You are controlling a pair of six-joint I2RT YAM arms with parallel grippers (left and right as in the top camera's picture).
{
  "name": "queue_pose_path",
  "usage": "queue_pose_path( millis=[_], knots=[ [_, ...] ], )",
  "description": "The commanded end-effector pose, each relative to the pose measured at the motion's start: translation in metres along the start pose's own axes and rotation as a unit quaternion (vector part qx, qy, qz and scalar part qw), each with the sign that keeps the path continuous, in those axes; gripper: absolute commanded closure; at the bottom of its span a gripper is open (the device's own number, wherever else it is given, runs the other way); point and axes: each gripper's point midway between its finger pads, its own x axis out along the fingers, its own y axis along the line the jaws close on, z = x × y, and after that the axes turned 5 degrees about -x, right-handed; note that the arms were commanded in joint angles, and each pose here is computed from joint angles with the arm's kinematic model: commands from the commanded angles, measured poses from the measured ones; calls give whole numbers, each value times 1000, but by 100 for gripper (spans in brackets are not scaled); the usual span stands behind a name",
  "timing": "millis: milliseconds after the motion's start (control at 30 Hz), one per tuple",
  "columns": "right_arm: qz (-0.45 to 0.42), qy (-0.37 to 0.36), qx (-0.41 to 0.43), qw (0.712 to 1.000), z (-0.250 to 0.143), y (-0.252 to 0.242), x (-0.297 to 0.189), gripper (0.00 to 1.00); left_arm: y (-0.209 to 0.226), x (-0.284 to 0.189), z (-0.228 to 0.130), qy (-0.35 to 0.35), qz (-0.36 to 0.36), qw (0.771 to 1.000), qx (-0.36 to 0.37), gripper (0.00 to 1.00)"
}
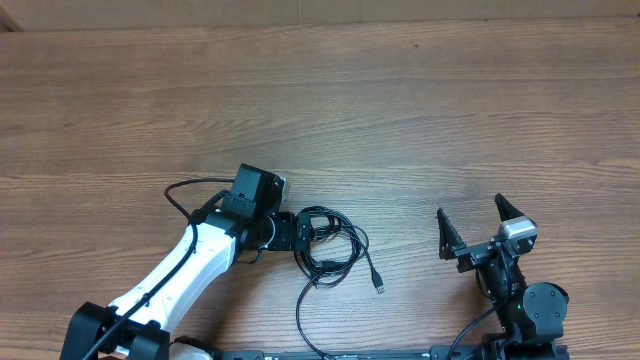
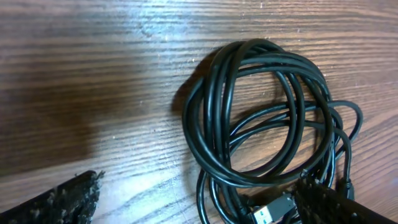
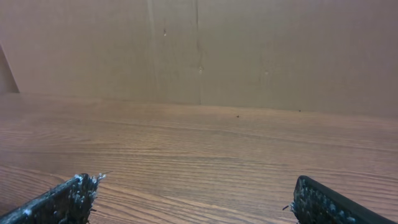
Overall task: Untangle cables
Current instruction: 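Lower the left gripper over the cable bundle's top loops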
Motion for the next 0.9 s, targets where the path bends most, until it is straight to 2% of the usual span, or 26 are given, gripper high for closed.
queue_pose_path(
  millis=[0, 100, 200, 467, 700, 867],
  knots=[
    [-7, -2, 1, 1000, -2, -2, 0, 0, 0, -4, 5, -7, 13, 998, -60, 0],
    [-7, -2, 1, 1000, -2, -2, 0, 0, 18, -6, 0, -14, 72, 989, -131, 0],
    [-7, -2, 1, 1000, -2, -2, 0, 0, 21, -7, -6, -18, 102, 983, -153, 0],
    [-7, -2, 1, 1000, -2, -2, 0, 0, -11, -7, -4, -40, 94, 986, -128, 0],
    [-7, -2, 1, 1000, -2, -2, 0, 0, -35, -10, 3, -60, 68, 982, -167, 0],
    [-7, -2, 1, 1000, -2, -2, 0, 0, -52, -9, 19, -86, 29, 983, -159, 0]
  ],
)
